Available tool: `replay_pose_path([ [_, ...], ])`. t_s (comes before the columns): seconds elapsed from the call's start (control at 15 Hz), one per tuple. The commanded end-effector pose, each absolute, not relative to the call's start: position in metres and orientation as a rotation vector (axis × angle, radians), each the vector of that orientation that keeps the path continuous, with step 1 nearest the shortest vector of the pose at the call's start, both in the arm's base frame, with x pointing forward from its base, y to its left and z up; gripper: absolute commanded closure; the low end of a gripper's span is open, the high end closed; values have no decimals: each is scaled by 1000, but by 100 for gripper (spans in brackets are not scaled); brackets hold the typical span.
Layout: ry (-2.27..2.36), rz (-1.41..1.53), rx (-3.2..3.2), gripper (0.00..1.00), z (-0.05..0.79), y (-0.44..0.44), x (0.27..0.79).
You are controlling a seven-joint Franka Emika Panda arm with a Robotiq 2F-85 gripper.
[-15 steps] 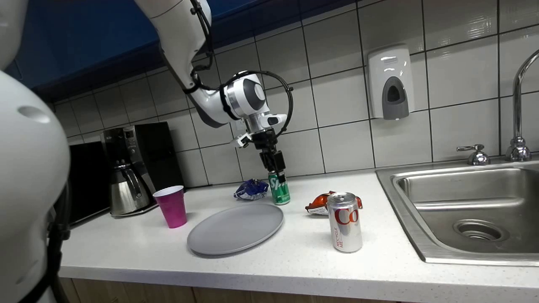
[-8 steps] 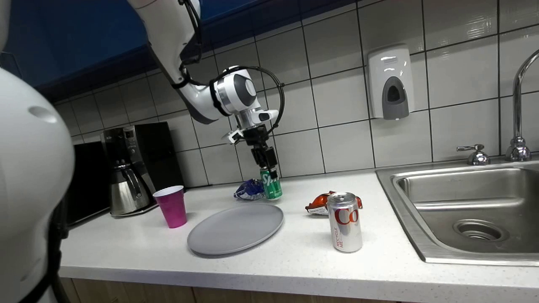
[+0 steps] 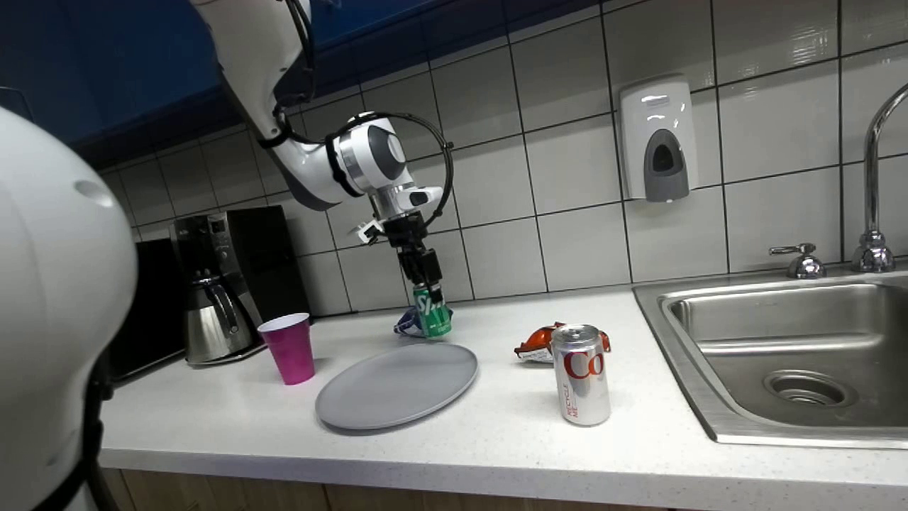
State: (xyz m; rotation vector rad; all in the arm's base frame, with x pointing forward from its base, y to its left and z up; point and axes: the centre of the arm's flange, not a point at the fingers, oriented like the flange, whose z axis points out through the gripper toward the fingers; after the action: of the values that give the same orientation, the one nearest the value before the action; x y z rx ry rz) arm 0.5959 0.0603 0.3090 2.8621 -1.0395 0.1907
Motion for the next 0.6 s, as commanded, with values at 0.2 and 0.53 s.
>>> replay_pose_path([
  [0.2, -1028, 225, 2866, 62, 317, 102, 571],
  [0.53, -1032, 208, 2870, 62, 310, 126, 564],
])
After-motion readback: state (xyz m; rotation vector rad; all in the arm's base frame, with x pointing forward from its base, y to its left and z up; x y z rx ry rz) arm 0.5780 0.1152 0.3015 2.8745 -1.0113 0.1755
